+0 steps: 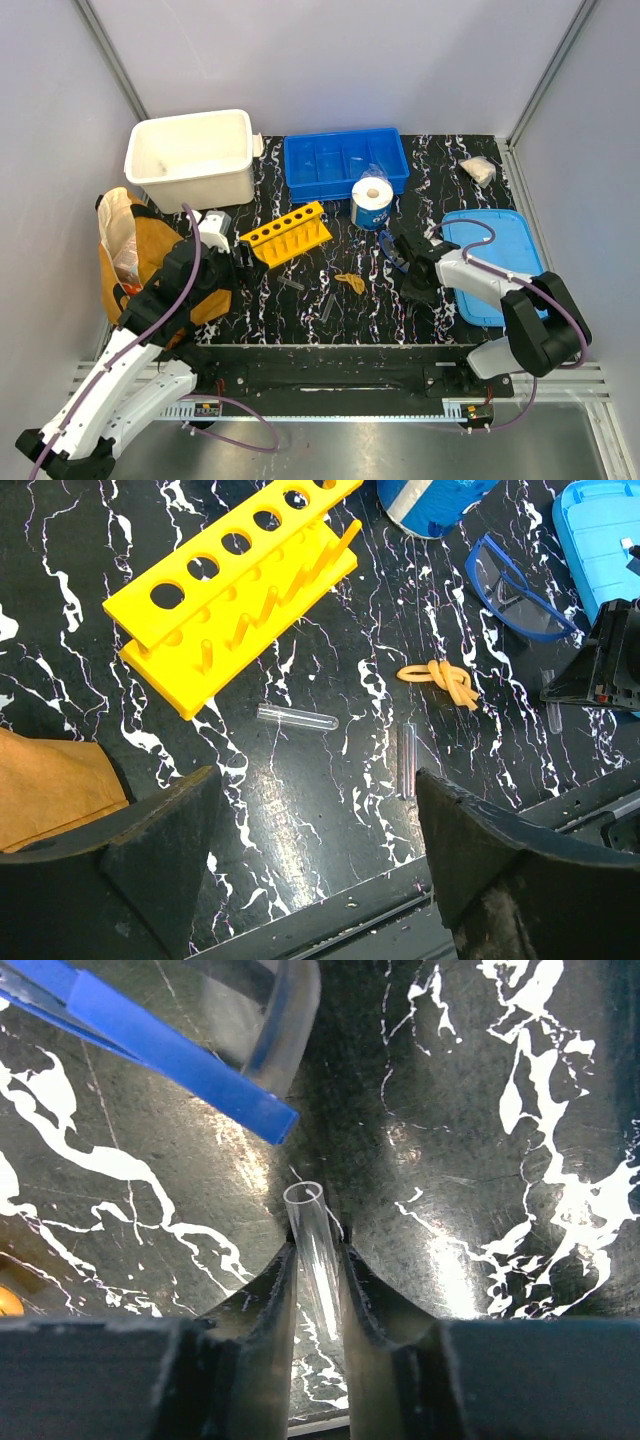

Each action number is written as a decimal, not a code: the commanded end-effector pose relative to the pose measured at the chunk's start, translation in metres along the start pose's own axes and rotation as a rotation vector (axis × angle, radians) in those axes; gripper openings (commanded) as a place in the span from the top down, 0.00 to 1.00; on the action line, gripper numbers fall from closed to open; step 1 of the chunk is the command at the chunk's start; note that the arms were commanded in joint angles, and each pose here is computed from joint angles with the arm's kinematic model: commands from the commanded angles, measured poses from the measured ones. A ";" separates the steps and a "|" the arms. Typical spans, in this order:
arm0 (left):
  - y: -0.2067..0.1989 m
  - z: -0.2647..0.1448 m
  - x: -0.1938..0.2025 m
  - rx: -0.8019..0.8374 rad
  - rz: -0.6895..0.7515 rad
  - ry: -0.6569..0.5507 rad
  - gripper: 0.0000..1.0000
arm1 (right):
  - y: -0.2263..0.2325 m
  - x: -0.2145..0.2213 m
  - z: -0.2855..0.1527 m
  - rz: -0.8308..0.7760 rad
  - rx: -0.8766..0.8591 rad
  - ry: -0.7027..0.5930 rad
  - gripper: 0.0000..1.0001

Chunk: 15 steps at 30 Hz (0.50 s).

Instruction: Organize the chemistry lab equipment

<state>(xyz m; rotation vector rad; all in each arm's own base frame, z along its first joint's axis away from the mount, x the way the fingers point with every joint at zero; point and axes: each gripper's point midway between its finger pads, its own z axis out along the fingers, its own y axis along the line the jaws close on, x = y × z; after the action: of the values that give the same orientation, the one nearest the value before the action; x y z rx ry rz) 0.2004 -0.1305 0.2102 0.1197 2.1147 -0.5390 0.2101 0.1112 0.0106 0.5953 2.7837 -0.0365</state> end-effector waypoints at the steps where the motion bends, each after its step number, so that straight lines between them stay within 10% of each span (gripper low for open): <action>1: -0.008 0.000 -0.013 0.039 0.001 -0.052 0.19 | 0.002 0.013 0.010 -0.018 -0.037 0.044 0.75; 15: -0.070 0.011 0.006 0.359 -0.121 0.097 0.24 | 0.088 0.009 -0.071 0.312 -0.627 0.094 0.85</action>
<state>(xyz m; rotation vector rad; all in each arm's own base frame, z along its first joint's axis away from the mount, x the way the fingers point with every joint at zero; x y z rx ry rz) 0.1860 -0.1741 0.2050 0.2038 2.1771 -0.8196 0.1975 0.1598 0.0306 0.7538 2.7048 0.5022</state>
